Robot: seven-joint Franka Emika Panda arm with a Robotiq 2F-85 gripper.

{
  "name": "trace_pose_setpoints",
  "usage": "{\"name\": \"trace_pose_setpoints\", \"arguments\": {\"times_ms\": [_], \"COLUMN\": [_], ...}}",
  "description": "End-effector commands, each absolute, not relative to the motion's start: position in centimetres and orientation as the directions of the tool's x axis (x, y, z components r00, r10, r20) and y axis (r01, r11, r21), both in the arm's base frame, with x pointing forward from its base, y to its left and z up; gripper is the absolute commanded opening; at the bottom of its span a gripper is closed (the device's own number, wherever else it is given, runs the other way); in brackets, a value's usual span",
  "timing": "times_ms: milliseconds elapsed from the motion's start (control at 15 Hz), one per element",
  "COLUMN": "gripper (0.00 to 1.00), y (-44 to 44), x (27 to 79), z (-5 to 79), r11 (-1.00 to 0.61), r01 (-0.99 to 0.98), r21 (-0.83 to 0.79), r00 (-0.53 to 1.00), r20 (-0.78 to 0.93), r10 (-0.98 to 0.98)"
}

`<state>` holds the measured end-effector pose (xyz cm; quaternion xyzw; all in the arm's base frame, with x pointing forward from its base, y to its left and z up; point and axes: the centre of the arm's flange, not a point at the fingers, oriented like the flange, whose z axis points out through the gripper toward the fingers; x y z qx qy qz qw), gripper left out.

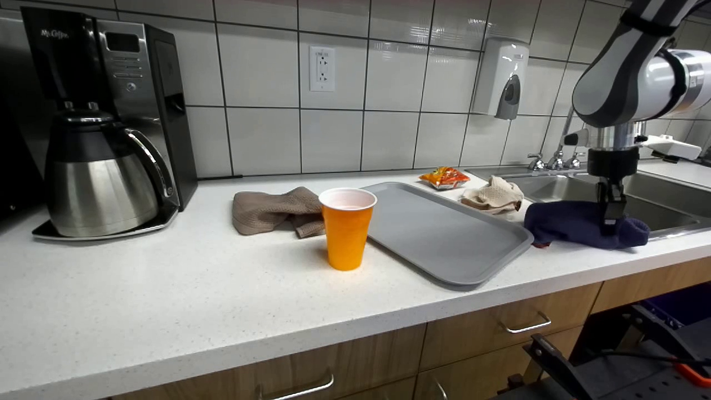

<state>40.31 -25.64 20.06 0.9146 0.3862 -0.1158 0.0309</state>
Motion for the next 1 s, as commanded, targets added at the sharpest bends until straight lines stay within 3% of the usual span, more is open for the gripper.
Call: {"name": "trace_pose_setpoints", "arguments": {"times_ms": [0, 933], "gripper": [0.02, 0.02], "y": [-25.7, -23.6], "x": [39.0, 39.7], "z": [23.3, 30.3], "r11": [-0.678, -0.597], "r01": [0.734, 0.751], "r21": [0.041, 0.284], "r00": [0.667, 0.643], "r20": [-0.228, -0.106], "r10": [0.709, 0.758]}}
